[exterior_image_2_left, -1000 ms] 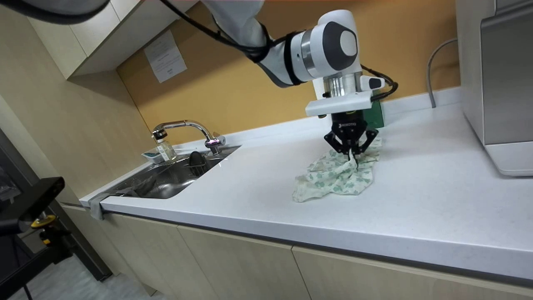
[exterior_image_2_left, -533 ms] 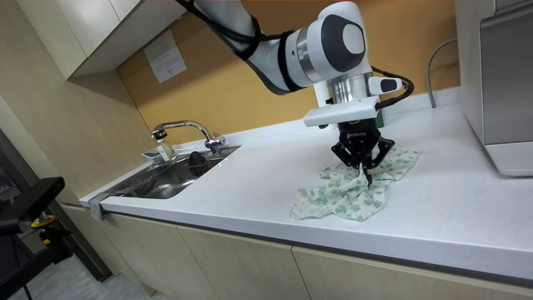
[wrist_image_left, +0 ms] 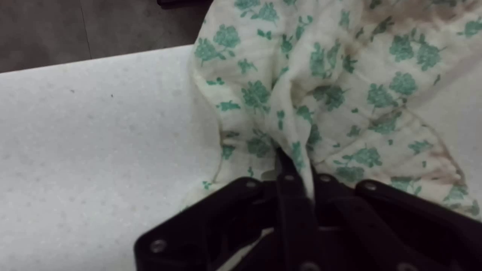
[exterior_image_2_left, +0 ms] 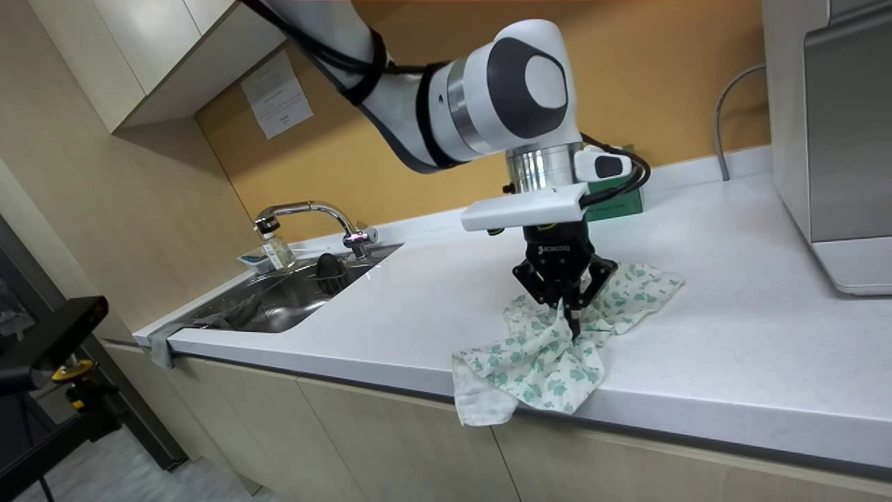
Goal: Use the towel to wipe the counter
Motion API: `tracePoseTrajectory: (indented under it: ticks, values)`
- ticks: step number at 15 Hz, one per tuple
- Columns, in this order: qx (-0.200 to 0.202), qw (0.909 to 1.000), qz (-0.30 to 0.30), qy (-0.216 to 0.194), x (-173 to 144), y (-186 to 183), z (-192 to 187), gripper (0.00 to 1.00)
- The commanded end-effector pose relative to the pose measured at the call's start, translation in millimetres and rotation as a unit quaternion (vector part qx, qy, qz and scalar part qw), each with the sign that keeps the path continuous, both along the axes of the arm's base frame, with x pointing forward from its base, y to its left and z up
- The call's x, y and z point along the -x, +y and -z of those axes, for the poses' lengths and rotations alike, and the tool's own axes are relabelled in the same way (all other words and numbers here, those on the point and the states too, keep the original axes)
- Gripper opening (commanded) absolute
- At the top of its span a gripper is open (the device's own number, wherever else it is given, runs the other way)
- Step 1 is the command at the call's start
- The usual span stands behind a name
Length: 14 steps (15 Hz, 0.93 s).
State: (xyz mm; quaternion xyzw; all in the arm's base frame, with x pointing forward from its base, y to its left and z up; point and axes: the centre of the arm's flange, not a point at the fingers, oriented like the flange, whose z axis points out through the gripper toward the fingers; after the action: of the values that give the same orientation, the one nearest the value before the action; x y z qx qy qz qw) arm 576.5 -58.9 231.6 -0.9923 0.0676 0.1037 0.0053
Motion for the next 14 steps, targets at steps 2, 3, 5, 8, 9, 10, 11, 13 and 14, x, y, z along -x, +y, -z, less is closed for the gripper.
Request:
tracePoseTrajectory:
  ticks: [2, 3, 5, 8, 9, 10, 11, 13, 14]
  values:
    - [0.01, 0.9998, 0.014, -0.003, -1.7, -6.2, 28.6, 0.01]
    - [0.008, 0.9998, 0.016, -0.007, -8.2, -8.7, 31.0, 0.01]
    - [0.007, 0.9997, 0.019, -0.013, -20.3, -13.8, 33.3, 0.01]
    - [0.006, 0.9993, 0.024, -0.027, -43.5, -25.2, 32.3, 0.01]
    - [0.007, 0.9991, 0.026, -0.032, -51.8, -29.5, 30.4, 0.01]
    - [0.006, 0.9989, 0.027, -0.037, -58.9, -32.4, 28.0, 0.01]
    - [0.01, 0.9987, 0.026, -0.043, -66.6, -35.6, 24.6, 0.01]
    - [0.014, 0.9981, 0.025, -0.055, -78.2, -39.2, 18.6, 0.01]
    - [0.014, 0.9979, 0.023, -0.059, -81.9, -39.5, 16.8, 0.01]
